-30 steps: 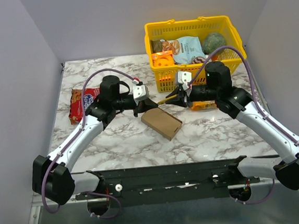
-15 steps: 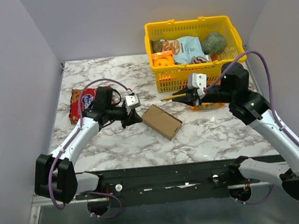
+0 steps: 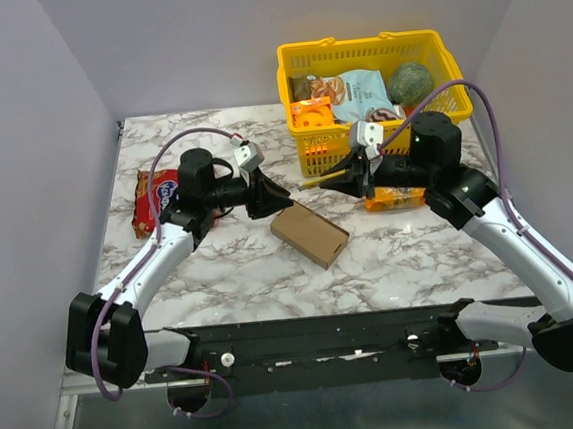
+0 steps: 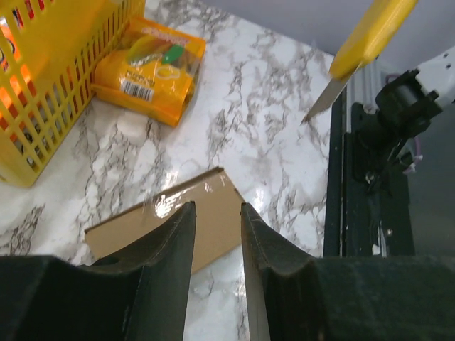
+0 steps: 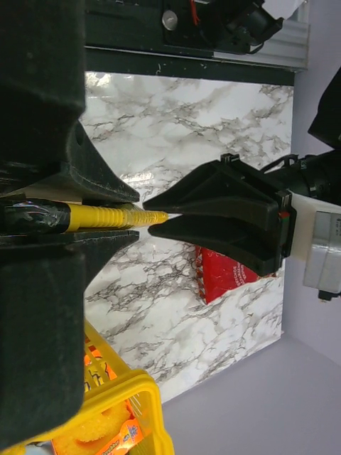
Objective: Unpack the express box
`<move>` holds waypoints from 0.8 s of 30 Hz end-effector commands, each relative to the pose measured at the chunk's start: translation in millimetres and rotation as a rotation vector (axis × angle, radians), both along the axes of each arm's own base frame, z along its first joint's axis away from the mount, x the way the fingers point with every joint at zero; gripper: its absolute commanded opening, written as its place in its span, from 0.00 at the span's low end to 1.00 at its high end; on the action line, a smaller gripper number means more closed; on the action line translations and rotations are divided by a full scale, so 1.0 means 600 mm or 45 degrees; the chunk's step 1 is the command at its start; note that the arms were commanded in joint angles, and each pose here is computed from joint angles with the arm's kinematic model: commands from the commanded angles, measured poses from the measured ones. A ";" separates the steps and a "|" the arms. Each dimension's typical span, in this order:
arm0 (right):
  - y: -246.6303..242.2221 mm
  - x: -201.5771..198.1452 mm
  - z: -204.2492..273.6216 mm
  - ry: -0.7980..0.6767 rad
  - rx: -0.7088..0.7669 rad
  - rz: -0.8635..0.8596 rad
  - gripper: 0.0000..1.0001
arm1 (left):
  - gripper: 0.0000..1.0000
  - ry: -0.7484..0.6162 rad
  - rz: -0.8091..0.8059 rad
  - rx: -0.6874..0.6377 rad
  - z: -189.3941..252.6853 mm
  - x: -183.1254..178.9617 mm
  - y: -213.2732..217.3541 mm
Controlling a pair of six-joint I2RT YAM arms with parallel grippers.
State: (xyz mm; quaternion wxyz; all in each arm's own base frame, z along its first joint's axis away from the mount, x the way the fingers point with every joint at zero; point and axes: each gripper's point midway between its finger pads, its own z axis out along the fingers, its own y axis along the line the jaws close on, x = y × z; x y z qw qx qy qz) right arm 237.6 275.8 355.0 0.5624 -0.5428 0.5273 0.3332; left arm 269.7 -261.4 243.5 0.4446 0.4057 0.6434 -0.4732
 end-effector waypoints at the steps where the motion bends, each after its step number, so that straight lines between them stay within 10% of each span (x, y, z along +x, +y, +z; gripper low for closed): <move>1: 0.009 0.014 0.037 0.020 0.085 -0.039 0.01 | 0.39 -0.024 -0.015 -0.231 0.089 0.013 -0.028; 24: 0.008 0.034 0.048 0.045 0.116 -0.092 0.01 | 0.33 -0.028 -0.250 -0.206 0.084 -0.031 -0.039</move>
